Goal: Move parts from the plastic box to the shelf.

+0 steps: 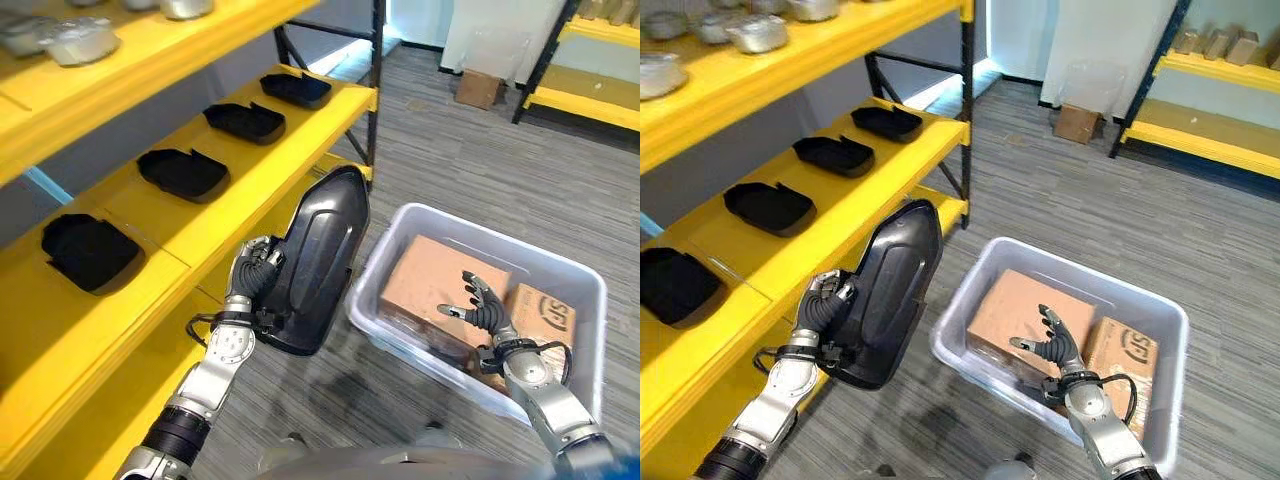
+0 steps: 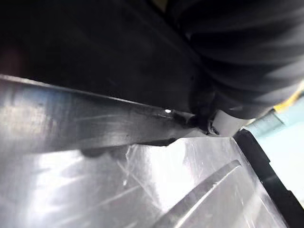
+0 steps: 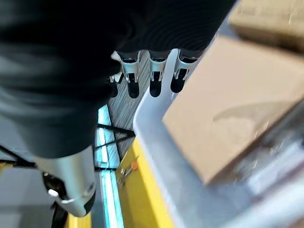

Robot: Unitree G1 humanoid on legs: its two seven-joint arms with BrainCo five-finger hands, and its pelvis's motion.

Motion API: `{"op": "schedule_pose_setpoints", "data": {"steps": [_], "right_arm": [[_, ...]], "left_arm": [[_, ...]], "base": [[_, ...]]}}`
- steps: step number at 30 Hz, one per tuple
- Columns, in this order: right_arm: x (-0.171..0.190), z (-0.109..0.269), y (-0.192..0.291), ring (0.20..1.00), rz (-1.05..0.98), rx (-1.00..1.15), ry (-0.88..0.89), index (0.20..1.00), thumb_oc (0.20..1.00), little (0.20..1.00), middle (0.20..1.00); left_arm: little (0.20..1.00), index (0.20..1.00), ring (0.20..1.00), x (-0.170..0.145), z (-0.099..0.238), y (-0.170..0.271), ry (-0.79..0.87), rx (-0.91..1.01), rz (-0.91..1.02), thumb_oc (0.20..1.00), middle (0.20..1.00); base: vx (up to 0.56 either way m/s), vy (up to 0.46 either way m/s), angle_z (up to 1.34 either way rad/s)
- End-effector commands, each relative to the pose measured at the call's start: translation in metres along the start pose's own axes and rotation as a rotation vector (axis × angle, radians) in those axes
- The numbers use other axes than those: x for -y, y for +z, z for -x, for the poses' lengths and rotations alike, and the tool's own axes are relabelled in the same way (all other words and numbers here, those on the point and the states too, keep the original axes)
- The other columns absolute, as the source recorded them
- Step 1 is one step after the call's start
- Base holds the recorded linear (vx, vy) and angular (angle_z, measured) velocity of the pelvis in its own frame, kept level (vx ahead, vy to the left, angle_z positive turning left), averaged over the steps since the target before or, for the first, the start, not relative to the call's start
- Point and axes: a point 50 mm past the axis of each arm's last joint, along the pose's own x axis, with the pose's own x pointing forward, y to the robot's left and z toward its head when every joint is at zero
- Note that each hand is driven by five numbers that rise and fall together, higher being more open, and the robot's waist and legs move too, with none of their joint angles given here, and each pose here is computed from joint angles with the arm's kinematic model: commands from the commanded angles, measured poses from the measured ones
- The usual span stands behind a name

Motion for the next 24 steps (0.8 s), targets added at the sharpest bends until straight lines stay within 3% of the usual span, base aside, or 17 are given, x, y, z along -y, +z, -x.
{"op": "schedule_pose_setpoints", "data": {"steps": [1, 7, 14, 24], "right_arm": [[-0.013, -0.007, 0.024, 1.0, -0.031, 0.118, 0.072, 1.0, 1.0, 1.0, 1.0], [-0.036, -0.007, 0.039, 1.0, 0.006, 0.176, 0.168, 1.0, 1.0, 1.0, 1.0], [-0.046, -0.009, 0.052, 1.0, 0.004, 0.231, 0.16, 1.0, 1.0, 1.0, 1.0], [-0.029, -0.008, 0.053, 1.0, 0.03, 0.261, 0.108, 1.0, 1.0, 1.0, 1.0]], "left_arm": [[0.2, 0.2, 0.2, -0.023, -0.004, 0.014, 0.097, 0.083, 0.008, 0.2, 0.2], [0.2, 0.2, 0.2, -0.035, 0.003, 0.01, 0.154, 0.068, -0.027, 0.2, 0.2], [0.2, 0.2, 0.2, -0.041, 0.004, 0.01, 0.174, 0.073, -0.044, 0.2, 0.2], [0.2, 0.2, 0.2, -0.027, 0.013, 0.007, 0.105, 0.055, 0.013, 0.2, 0.2]], "base": [[-0.06, 0.391, 0.82], [-0.11, 0.38, 0.65], [-0.11, 0.264, 0.53], [0.05, 0.041, 0.54]]}}
